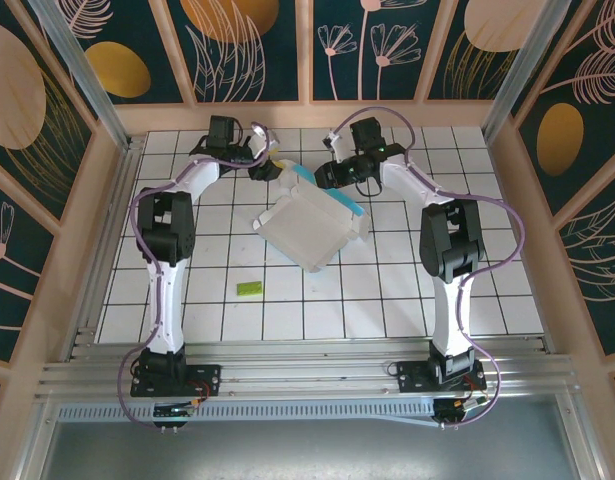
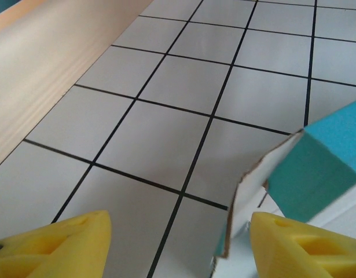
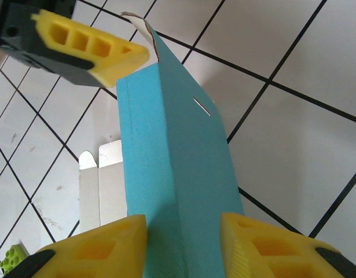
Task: Fold the paper box
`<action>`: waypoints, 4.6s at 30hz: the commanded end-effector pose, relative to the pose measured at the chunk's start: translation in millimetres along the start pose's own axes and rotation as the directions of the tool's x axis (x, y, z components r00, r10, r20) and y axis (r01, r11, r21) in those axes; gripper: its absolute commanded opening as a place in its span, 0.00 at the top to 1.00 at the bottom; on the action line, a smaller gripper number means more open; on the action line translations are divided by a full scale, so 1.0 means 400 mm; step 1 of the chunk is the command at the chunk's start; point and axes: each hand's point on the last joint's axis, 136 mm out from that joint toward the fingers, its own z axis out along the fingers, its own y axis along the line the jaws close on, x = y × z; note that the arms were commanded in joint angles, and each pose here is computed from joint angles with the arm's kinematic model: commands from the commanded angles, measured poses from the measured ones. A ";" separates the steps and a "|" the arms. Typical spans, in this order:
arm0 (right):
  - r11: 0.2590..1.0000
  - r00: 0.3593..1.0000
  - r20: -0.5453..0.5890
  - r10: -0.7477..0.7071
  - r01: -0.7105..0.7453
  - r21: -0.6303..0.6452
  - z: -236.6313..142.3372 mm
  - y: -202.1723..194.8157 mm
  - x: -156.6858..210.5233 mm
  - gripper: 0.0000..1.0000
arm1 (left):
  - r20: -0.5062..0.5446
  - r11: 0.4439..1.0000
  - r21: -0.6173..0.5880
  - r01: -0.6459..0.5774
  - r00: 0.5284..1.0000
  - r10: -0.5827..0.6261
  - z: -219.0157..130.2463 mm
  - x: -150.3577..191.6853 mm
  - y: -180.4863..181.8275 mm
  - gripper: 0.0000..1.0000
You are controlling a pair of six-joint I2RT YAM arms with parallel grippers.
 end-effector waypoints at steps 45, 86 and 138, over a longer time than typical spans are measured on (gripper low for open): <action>0.990 0.998 -0.004 0.064 -0.063 0.125 0.032 -0.011 0.056 0.58 | -0.029 0.681 -0.049 0.731 0.680 -0.732 0.046 -0.107 -0.182 0.67; 0.976 0.994 -0.040 0.099 -0.089 0.200 0.039 -0.052 0.084 0.54 | -0.156 0.673 -0.198 0.712 0.655 -0.739 0.037 -0.056 -0.140 0.86; 0.980 0.997 -0.002 0.071 -0.070 0.187 0.003 -0.039 0.076 0.58 | -0.258 0.887 -0.321 0.333 0.870 -0.420 -0.053 0.019 -0.227 0.55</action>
